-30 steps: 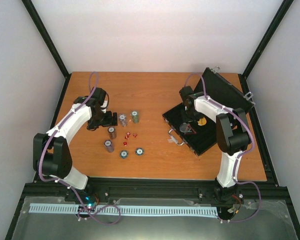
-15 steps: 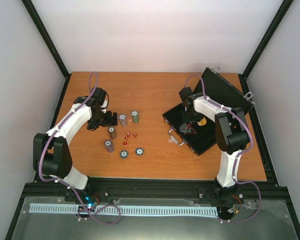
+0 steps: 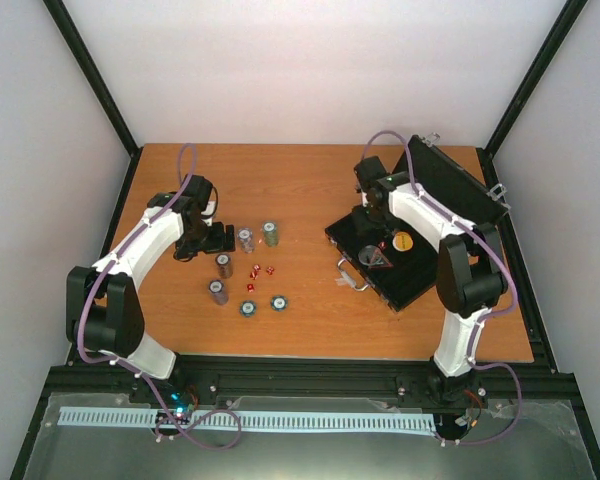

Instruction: Pack up texas hold em set

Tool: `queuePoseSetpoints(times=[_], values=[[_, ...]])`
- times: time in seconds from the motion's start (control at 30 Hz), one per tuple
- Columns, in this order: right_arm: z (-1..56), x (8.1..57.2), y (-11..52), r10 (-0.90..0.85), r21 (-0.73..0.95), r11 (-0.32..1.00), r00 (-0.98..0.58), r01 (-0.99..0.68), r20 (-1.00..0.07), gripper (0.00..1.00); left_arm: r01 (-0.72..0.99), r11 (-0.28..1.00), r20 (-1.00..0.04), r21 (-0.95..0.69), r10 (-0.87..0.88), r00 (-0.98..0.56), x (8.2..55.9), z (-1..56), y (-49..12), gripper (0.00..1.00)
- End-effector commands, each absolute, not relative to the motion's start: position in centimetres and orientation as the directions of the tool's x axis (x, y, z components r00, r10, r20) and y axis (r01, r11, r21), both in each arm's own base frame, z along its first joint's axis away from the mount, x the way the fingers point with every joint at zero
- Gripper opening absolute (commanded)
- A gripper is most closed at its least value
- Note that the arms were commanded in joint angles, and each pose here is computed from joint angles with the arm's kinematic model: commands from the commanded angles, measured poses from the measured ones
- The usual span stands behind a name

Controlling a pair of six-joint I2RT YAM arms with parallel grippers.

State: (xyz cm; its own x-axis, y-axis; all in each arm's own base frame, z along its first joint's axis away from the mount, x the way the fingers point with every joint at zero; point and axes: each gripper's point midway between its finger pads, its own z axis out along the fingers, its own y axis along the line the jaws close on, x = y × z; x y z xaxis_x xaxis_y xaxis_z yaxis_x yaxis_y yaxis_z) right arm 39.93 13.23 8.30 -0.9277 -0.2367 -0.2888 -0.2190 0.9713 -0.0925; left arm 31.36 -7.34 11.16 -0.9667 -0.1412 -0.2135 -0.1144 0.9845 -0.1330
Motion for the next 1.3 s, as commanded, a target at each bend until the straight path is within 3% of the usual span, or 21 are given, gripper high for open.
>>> queuePoseSetpoints(times=[0.0, 0.27, 0.43, 1.03, 1.27], values=[[12.5, 39.3, 19.5, -0.325, 0.012, 0.934, -0.866, -0.356, -0.379, 0.61, -0.103, 0.983, -0.247, -0.154, -0.14, -0.959, 32.3, 12.3, -7.8, 1.0], [10.2, 33.8, 32.9, -0.555, 0.123, 0.771, -0.754, -0.625, -0.351, 0.64, -0.108, 0.982, -0.253, -0.153, -0.145, -0.956, 32.2, 12.5, -7.7, 1.0], [8.3, 31.8, 37.4, -0.623, 0.161, 0.7, -0.705, -0.696, -0.339, 0.66, -0.105, 0.983, -0.258, -0.148, -0.141, -0.956, 32.0, 12.6, -7.6, 1.0], [3.4, 30.3, 40.7, -0.693, 0.186, 0.642, -0.667, -0.743, -0.273, 0.64, -0.103, 0.984, -0.256, -0.145, -0.138, -0.957, 31.9, 12.4, -7.6, 1.0], [2.1, 29.9, 40.9, -0.703, 0.187, 0.64, -0.667, -0.745, -0.248, 0.58, -0.101, 0.985, -0.253, -0.139, -0.134, -0.958, 31.7, 12.4, -7.5, 1.0]])
